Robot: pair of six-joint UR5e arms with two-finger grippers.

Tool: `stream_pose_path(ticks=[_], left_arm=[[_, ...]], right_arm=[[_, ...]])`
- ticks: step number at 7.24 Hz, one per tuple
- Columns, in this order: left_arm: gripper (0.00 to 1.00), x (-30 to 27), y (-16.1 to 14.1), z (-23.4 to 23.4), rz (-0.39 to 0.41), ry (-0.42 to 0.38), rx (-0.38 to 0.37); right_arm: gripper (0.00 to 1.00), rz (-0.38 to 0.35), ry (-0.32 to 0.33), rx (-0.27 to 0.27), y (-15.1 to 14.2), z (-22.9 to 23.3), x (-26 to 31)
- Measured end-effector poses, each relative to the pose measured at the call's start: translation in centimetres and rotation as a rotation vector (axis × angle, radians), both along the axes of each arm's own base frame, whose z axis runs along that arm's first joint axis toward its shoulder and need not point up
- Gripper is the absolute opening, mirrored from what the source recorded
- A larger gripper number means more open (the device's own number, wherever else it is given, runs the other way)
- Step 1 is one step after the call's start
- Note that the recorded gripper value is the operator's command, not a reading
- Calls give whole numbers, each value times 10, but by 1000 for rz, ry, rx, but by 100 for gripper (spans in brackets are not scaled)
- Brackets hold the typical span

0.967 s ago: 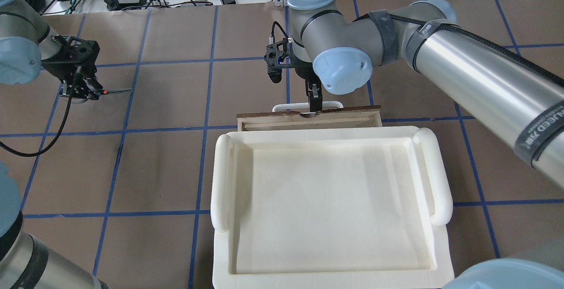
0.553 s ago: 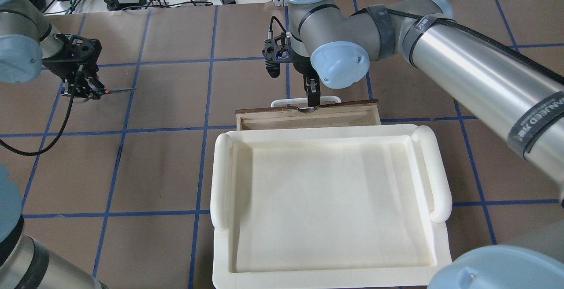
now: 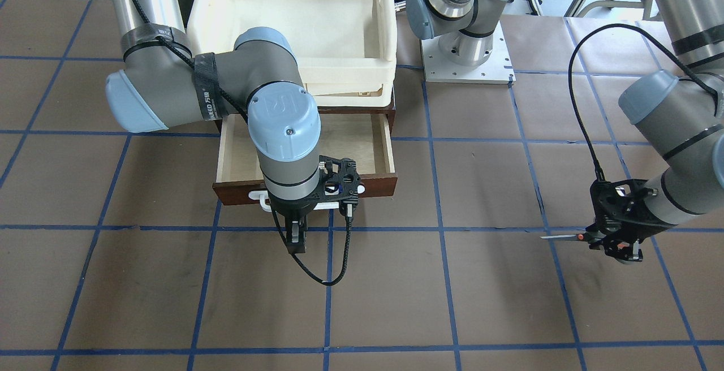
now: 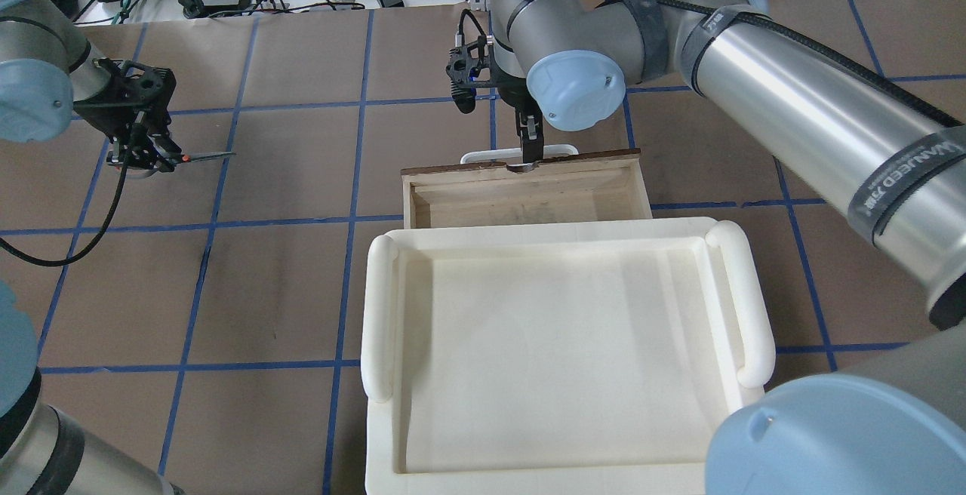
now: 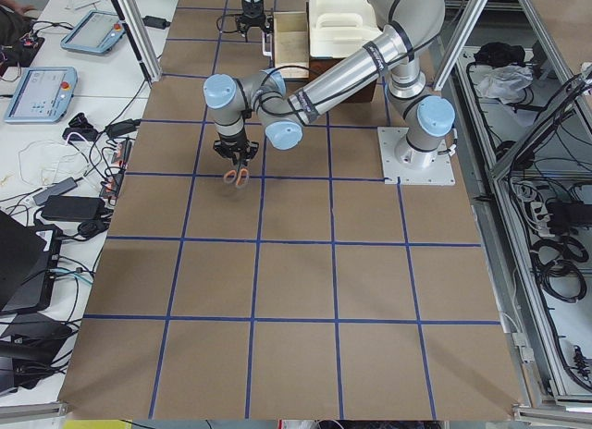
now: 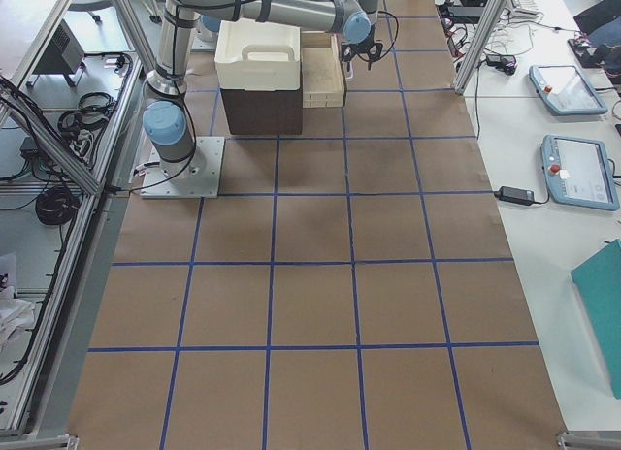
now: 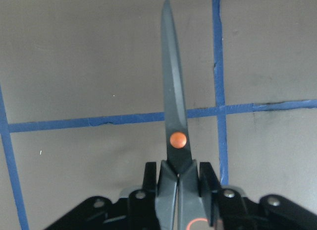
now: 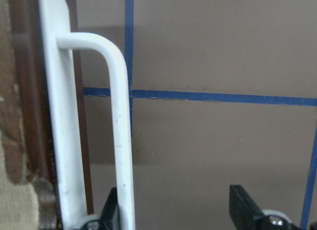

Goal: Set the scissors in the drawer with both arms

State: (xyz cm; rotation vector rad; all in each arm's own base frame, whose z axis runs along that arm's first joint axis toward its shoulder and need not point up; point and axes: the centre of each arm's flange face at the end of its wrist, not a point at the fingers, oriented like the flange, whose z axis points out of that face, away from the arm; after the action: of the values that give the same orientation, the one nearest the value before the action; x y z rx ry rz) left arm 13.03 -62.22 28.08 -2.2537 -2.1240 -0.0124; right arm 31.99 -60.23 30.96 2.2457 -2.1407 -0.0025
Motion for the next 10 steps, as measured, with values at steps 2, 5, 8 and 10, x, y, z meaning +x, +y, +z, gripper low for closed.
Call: stream_pose_path(ticks=[2,5,8,10], left_arm=[[0,0,1,-1,1,1,2],[0,0,1,-2,1,3,5],[0,0,2,-2,1,3,6],[0,2,4,-4,6,5,11]], right_arm=[[52,-15,-5,-4,-11,1,-13],[51,-21,-7,-7,-17,1,-17],[52,-21,-8,-5,-21,-4,-17],[52,-21,-9,-9,-24,-8,-16]])
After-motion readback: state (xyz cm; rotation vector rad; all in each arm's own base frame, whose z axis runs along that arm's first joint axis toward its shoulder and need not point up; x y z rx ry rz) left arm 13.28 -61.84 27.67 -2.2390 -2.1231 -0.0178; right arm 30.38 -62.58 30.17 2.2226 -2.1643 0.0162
